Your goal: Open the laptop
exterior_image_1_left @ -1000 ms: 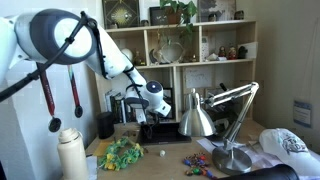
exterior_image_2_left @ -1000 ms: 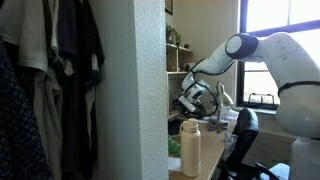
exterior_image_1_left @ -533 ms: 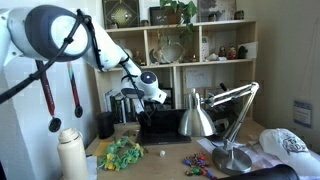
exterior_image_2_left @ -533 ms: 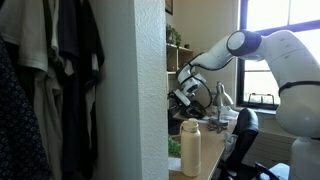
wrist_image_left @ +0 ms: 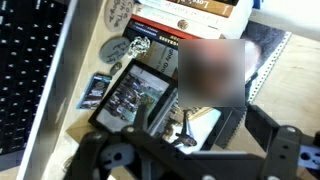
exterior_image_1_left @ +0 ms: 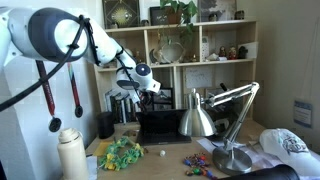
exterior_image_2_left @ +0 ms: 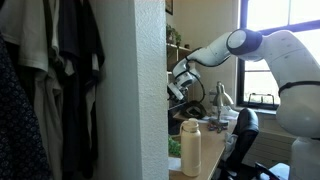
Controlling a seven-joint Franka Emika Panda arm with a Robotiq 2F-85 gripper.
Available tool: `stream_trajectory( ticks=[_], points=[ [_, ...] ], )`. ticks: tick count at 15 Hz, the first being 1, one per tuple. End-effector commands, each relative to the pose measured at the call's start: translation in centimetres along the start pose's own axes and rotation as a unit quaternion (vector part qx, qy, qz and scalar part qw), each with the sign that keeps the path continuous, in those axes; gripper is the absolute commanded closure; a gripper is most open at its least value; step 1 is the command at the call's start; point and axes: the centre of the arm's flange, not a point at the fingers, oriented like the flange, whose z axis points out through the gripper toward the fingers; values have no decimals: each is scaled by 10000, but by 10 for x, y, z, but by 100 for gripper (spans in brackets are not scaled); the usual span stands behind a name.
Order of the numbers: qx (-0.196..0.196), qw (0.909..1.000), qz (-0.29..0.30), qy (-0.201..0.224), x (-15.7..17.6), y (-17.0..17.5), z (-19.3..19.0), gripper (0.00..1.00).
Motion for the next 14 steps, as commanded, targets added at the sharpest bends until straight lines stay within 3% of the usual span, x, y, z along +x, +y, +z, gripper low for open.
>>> stream_trajectory(
  ticks=[1,3,6,11,14],
  points=[
    [250,9995,-131,109,4,-22,4,0],
    [165,9998,-81,79,3,-28,0,0],
    [-332,9994,54,-65,-1,-19,-12,0],
    [-1435,9878,437,-409,-1,38,-26,0],
    [-1777,9804,633,-576,-1,64,-33,0]
  ],
)
